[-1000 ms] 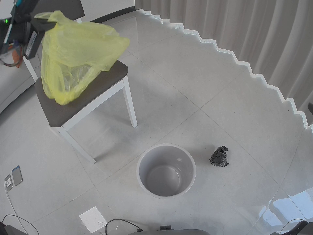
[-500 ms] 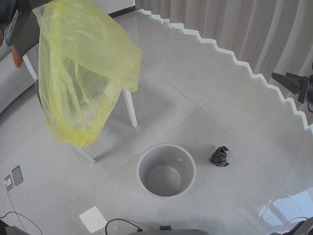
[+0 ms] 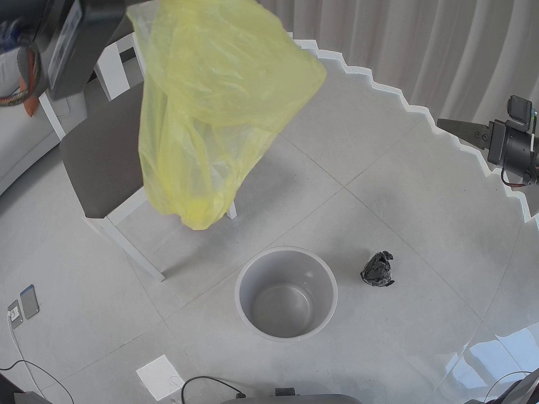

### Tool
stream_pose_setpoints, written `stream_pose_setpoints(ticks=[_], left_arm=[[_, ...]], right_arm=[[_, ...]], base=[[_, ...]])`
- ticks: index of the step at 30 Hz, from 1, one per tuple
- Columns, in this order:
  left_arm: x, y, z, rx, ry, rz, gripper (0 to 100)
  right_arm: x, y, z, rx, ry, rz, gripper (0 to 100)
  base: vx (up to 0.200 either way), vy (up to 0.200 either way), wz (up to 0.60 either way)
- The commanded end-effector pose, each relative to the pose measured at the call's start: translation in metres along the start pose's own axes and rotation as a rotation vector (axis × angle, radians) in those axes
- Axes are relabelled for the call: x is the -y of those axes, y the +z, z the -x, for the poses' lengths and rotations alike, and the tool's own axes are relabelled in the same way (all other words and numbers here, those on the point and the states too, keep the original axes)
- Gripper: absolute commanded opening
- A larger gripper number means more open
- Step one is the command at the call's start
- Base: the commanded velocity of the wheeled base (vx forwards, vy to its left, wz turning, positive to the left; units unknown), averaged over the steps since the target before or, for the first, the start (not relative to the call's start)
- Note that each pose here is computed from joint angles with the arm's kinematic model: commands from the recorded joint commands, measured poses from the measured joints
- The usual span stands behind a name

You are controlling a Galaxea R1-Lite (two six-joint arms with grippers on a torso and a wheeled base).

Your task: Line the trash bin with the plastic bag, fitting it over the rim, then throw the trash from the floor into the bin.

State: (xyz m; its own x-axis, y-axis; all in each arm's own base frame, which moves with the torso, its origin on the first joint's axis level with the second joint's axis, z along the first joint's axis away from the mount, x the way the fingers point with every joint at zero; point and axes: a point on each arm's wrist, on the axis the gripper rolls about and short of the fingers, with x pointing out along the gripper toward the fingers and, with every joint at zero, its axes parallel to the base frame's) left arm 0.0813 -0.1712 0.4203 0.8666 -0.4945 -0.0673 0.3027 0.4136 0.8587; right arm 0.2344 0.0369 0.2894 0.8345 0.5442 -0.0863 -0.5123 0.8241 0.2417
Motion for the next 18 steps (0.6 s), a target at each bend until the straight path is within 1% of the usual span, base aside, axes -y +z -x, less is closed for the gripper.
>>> stream_pose_setpoints(ticks=[1, 7, 8, 12, 15, 18], left_arm=[[0.017, 0.013, -0.004, 0.038, -0.06, -0.009, 0], [0.028, 0.02, -0.002, 0.066, -0.1, -0.03, 0], [0.034, 0.024, -0.003, 0.075, -0.121, -0.045, 0], [0.048, 0.031, -0.003, 0.095, -0.161, -0.073, 0], [0.052, 0.034, -0.003, 0.102, -0.172, -0.081, 0], [0.053, 0.035, -0.004, 0.106, -0.175, -0.081, 0]], right_arm=[[0.013, 0.003, -0.026, -0.013, 0.009, -0.011, 100], [0.019, 0.013, -0.042, 0.004, 0.014, -0.003, 100], [0.022, 0.017, -0.048, 0.009, 0.015, -0.01, 100], [0.024, 0.024, -0.057, 0.02, 0.021, -0.037, 100], [0.023, 0.021, -0.06, 0.001, 0.026, -0.049, 100], [0.022, 0.006, -0.062, -0.06, 0.028, -0.073, 100]], base=[[0.0, 0.0, 0.0], [0.0, 0.0, 0.0], [0.0, 0.0, 0.0], [0.0, 0.0, 0.0], [0.0, 0.0, 0.0], [0.0, 0.0, 0.0]])
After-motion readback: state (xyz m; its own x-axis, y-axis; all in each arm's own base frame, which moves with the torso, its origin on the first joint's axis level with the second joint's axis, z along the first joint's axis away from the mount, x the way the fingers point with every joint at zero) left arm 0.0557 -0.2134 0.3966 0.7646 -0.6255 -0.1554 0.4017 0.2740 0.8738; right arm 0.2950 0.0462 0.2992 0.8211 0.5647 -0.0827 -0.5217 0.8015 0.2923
